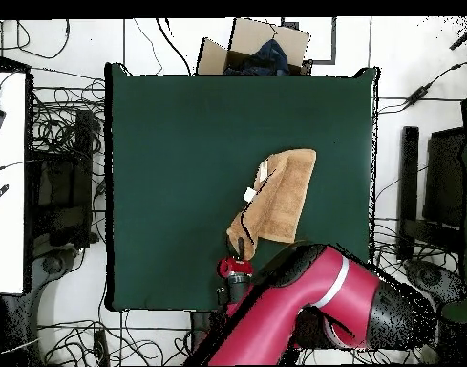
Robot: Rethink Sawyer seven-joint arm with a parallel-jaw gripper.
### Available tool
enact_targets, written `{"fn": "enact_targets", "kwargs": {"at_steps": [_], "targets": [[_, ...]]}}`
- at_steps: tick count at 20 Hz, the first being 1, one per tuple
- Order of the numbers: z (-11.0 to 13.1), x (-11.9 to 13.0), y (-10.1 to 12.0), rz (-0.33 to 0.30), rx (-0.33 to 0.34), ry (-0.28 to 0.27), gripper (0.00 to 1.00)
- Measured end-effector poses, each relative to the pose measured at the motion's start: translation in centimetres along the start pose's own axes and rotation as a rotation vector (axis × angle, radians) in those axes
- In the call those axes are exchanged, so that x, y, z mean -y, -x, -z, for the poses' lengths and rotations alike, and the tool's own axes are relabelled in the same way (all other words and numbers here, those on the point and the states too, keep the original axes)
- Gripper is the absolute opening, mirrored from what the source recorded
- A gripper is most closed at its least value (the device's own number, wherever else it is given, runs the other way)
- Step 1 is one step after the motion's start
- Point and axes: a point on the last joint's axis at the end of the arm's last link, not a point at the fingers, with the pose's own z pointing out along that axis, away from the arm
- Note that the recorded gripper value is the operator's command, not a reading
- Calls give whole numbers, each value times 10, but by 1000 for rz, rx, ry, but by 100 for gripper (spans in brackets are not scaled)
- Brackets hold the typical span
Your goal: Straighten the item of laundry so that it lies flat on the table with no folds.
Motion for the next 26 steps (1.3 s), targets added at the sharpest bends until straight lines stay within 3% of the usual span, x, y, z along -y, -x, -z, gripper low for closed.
{"fn": "enact_targets", "kwargs": {"at_steps": [12,17,23,26], "targets": [[-10,-10,-8,-107,75,-6,100],[-15,-22,-10,-125,100,-100,100],[-28,-48,-8,-19,50,-311,100],[-33,-57,-6,32,12,-386,100]]}}
